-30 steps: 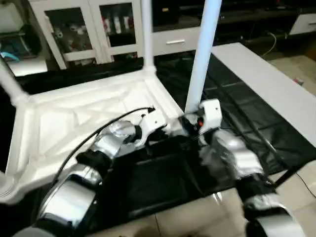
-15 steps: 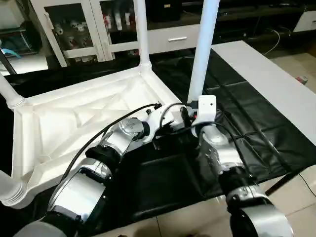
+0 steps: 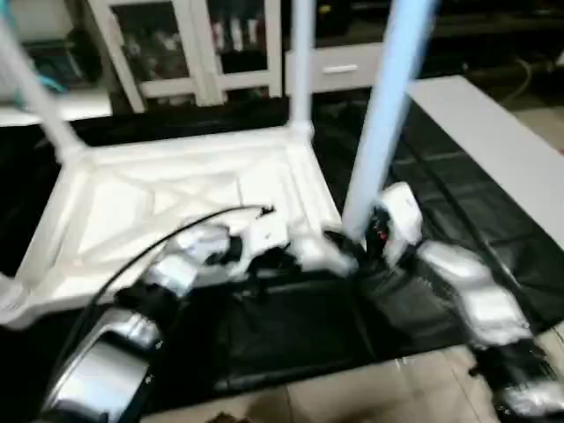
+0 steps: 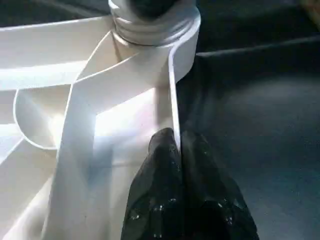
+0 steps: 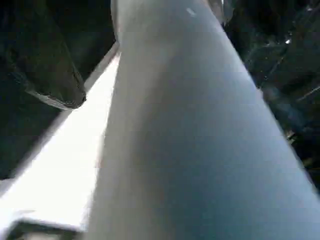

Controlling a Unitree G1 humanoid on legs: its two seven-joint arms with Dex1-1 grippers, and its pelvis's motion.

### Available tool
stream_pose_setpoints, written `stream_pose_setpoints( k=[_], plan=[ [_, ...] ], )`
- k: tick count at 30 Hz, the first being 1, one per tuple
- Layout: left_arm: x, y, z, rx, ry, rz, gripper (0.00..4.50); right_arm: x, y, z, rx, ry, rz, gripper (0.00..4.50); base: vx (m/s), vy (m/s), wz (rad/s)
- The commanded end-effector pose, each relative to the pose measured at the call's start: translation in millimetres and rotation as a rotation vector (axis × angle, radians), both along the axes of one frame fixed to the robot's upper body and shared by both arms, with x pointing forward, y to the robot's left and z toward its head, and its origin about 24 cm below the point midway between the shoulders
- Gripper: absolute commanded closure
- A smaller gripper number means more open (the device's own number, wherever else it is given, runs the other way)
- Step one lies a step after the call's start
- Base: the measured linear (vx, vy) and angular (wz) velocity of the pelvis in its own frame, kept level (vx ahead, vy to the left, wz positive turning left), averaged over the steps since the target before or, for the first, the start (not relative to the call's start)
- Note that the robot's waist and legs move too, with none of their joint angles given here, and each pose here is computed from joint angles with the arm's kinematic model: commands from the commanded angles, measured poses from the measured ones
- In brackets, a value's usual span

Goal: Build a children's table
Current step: Rotate leg to tighten

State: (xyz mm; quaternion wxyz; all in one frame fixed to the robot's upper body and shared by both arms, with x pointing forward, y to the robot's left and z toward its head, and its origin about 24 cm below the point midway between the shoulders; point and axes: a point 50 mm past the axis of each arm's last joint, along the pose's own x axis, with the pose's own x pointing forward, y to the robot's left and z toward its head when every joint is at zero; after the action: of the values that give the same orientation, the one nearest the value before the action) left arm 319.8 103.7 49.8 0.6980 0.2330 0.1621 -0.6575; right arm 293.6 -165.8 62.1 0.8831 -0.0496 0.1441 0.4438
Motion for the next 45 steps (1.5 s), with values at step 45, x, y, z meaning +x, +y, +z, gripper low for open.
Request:
stream_pose_setpoints(
  k=[45],
  plan=[
    [-7.2,-6,-9.5,-0.008,0.091,0.051,4.50,-3.1,3.1,-18.7,0.003,0.105,0.058,1.80,0.000,0.000,0.00]
  ],
)
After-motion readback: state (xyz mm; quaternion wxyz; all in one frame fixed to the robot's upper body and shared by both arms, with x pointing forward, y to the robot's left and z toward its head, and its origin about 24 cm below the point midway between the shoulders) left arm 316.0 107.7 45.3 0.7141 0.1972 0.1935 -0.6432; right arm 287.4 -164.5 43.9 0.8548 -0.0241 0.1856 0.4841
